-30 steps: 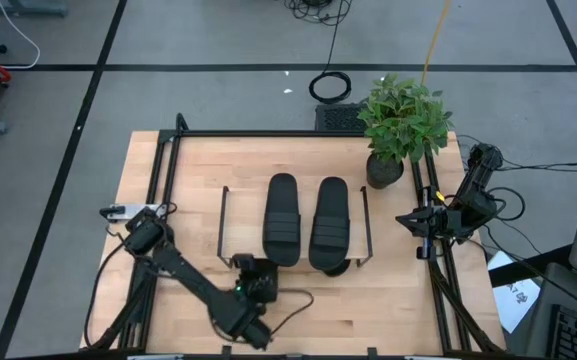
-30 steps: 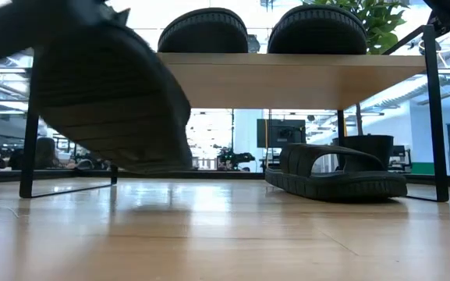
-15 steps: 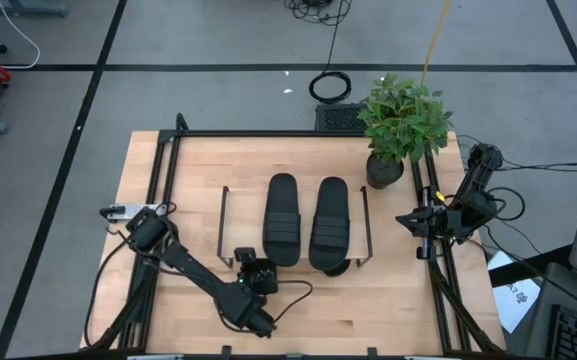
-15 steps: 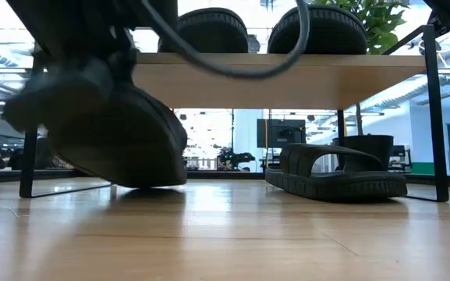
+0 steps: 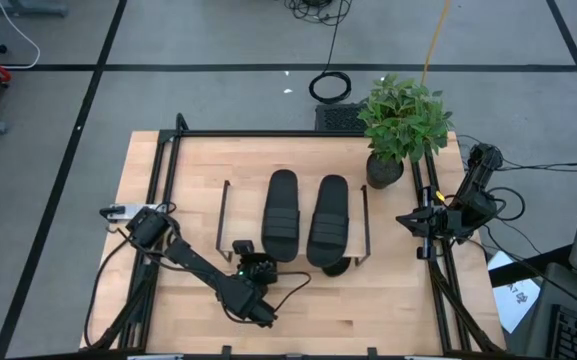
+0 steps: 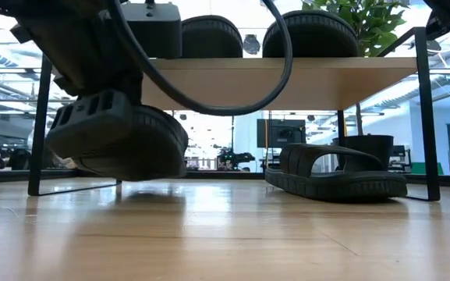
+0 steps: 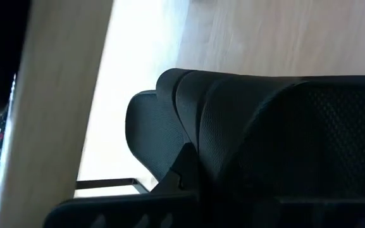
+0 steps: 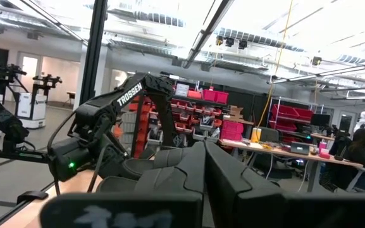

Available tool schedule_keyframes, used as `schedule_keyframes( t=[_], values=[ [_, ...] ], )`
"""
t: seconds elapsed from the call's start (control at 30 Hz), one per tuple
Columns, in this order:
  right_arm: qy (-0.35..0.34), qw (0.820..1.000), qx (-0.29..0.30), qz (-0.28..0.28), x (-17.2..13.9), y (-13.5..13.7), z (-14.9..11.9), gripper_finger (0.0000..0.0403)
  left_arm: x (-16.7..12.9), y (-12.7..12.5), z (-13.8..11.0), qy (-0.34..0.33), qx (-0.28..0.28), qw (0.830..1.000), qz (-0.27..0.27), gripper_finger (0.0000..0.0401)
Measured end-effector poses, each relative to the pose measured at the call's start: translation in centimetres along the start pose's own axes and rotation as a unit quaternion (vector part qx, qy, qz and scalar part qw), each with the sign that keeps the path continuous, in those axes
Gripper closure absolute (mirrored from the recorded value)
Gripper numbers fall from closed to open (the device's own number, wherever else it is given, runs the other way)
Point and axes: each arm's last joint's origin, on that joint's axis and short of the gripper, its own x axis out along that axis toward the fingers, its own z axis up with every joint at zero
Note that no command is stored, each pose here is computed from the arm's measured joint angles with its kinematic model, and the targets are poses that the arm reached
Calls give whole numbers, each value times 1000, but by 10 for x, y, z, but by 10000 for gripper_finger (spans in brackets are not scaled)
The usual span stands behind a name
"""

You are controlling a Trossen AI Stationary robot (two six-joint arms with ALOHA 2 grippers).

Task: Pick and place slides into the shelf
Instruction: Put the black slide under the shelf

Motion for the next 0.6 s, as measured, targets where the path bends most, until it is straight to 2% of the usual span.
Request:
schedule_keyframes(
  t=[0.17,0.3,0.6],
  values=[
    [0,1000,-1,0,0,0,0,403,-1,-2,1,17,16,999,-34,379],
    [0,1000,0,0,0,0,0,403,-3,-5,2,17,30,998,-52,337],
    [0,1000,0,0,0,0,0,403,-6,-9,2,8,13,998,-56,241]
  ],
)
